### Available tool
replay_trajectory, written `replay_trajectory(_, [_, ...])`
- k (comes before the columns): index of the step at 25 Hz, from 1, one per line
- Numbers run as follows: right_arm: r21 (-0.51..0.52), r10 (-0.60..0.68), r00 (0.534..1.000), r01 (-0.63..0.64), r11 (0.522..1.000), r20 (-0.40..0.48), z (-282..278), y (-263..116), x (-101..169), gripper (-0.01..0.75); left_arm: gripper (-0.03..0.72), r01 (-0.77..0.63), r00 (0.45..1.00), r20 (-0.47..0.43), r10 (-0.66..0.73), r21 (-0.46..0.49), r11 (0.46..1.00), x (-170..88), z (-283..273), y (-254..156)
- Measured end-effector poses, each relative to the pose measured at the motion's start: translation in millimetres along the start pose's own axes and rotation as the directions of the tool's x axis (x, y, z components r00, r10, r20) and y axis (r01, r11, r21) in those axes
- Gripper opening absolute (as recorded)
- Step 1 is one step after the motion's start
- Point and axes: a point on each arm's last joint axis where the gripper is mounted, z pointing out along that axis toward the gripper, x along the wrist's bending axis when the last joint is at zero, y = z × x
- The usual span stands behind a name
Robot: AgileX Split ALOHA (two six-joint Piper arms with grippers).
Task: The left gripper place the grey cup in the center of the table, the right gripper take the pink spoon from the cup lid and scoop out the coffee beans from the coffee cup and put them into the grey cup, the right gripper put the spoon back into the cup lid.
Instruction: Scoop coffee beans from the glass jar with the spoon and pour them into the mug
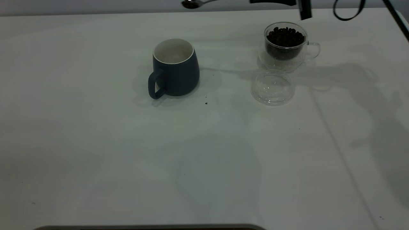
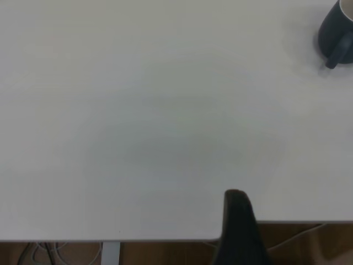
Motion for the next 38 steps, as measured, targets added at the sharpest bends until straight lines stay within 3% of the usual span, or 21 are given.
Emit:
replay_trajectory(18, [0.082, -0.100, 0.995, 0.099, 0.992, 0.007, 26, -14, 5, 0.102, 0.565, 0.000, 1.000, 0.000, 0.000, 0.000, 1.000, 0, 0, 0])
replay_trajectory(25, [0.079, -0.195, 0.978, 0.189, 0.979, 0.073, 38, -16, -8, 0.102, 0.565, 0.000, 1.000, 0.000, 0.000, 0.000, 1.000, 0, 0, 0])
replay_trajectory(30, [0.052, -0.323, 0.936, 0.319, 0.946, 0.137, 38, -11, -14, 0.102, 0.565, 0.000, 1.000, 0.000, 0.000, 0.000, 1.000, 0, 0, 0])
replay_trajectory(38, [0.109, -0.613, 0.786, 0.604, 0.789, 0.078, 45, -16, -3, 0.102, 0.565, -0.003, 1.000, 0.000, 0.003, 0.000, 1.000, 0, 0, 0])
